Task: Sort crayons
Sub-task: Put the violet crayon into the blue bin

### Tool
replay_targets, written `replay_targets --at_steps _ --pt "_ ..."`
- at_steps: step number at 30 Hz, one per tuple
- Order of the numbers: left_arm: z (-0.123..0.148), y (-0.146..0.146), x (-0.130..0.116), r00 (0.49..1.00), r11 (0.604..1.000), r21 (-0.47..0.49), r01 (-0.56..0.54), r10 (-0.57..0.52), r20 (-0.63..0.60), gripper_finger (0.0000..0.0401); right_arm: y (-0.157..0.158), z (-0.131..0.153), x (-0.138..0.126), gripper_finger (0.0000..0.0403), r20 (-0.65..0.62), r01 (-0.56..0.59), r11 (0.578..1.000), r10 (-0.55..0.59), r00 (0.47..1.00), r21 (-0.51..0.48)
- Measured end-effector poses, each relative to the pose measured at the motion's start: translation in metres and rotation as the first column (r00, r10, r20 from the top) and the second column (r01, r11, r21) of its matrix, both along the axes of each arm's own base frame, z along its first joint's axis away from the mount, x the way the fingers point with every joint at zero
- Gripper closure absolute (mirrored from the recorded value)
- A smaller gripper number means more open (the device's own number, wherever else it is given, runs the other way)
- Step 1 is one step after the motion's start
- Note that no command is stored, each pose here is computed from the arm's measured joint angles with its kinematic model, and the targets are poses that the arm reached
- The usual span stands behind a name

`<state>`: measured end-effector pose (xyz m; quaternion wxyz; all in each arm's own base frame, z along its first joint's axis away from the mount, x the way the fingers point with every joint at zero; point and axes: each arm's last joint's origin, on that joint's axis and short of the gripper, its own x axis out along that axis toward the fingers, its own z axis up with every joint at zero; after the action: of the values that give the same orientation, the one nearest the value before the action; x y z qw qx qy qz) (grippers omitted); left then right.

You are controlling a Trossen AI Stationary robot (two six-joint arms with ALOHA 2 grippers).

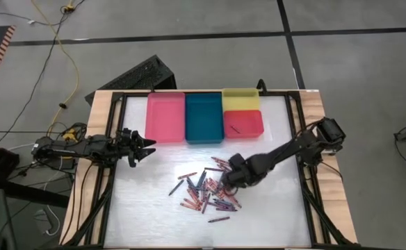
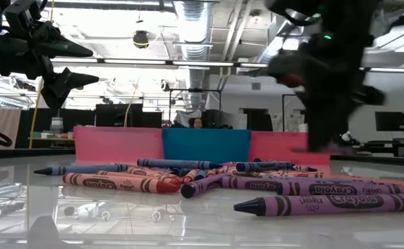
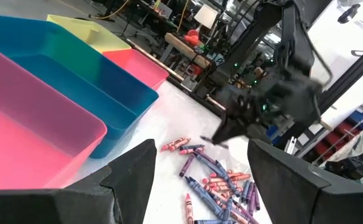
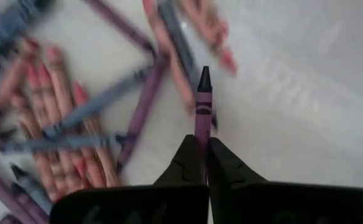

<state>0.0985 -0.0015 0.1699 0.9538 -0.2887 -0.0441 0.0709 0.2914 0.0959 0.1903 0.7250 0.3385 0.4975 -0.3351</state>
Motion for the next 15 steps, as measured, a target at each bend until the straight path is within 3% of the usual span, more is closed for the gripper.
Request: replay_targets --at_steps 15 --pt "0.0 0.0 0.0 1.0 1.0 0.01 -0.001 0.001 -0.001 0.0156 -0.103 0.052 0.048 0.0398 0.127 -0.095 0.974 0.123 0.984 -0.207"
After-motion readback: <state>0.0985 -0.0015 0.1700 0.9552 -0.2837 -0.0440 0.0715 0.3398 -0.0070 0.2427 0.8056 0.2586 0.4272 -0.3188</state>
